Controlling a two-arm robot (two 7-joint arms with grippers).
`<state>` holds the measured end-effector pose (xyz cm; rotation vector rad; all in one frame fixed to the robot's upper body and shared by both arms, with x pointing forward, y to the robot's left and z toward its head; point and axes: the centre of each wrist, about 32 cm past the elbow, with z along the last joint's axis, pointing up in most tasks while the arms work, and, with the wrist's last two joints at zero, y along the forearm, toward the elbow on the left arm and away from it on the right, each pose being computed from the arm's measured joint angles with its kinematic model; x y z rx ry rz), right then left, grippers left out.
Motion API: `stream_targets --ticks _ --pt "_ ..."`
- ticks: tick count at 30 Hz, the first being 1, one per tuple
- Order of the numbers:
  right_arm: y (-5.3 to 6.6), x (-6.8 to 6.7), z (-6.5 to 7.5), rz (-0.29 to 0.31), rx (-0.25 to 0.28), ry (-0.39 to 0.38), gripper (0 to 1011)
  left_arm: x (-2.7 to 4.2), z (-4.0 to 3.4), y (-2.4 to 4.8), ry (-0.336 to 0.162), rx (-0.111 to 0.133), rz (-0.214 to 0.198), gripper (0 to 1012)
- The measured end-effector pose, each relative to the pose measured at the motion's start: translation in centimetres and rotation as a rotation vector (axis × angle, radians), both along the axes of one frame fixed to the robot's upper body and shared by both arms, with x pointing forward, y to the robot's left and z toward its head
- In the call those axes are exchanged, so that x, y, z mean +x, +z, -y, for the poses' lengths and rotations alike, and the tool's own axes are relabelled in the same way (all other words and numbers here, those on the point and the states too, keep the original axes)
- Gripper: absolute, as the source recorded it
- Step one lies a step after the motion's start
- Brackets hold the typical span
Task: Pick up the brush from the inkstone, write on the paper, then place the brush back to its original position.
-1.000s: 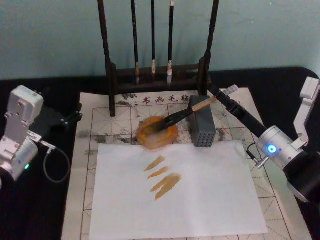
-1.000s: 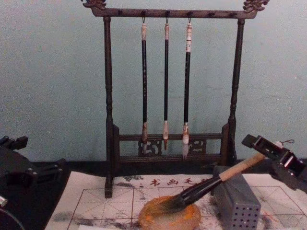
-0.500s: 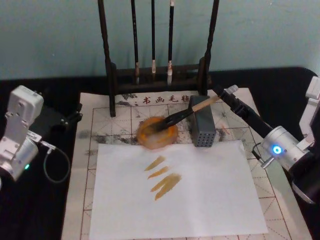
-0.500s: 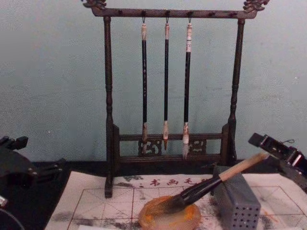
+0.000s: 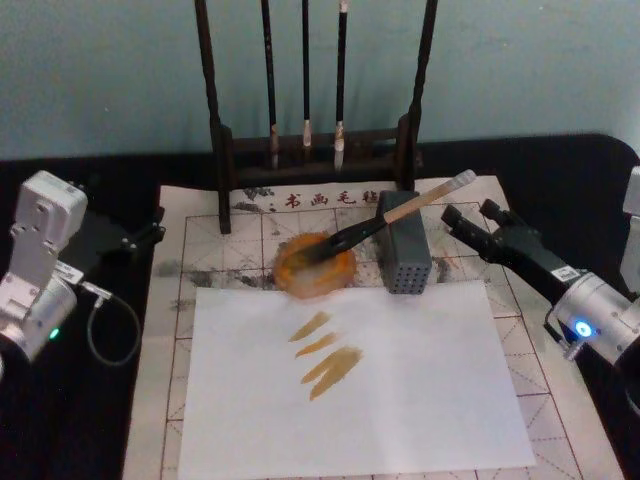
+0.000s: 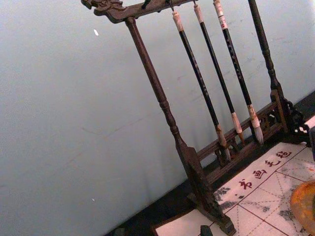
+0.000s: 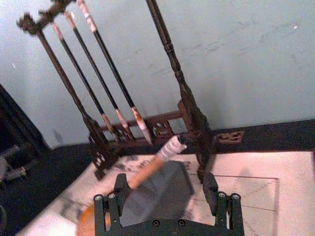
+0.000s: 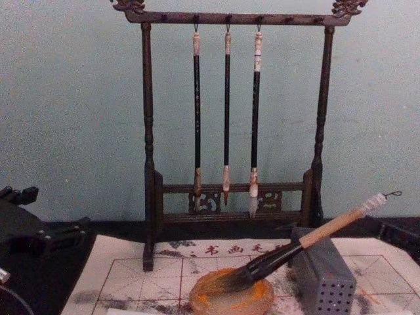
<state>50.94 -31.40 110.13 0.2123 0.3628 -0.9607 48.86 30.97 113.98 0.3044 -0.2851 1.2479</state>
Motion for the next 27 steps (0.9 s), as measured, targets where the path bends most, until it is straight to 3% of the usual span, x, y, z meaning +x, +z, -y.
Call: stream_targets --ticks 6,10,17,27 --pt "-0.2 -0.8 0.5 0.062 -0.166 -0.057 1000 0.00 0.00 0.00 0.000 0.000 0.000 1001" --pt "-0.4 -0.9 -0.1 0.091 -0.229 -0.122 1000 0.00 0.00 0.00 0.000 0.000 0.000 1001" --pt "-0.8 -0.9 -1.7 0.085 -0.254 -0.243 1000 0.00 0.00 0.00 0.000 0.000 0.000 1001" --pt "-0.9 -0.8 -3.1 0.053 -0.251 -0.313 1000 0.00 0.00 0.00 0.000 0.000 0.000 1001"
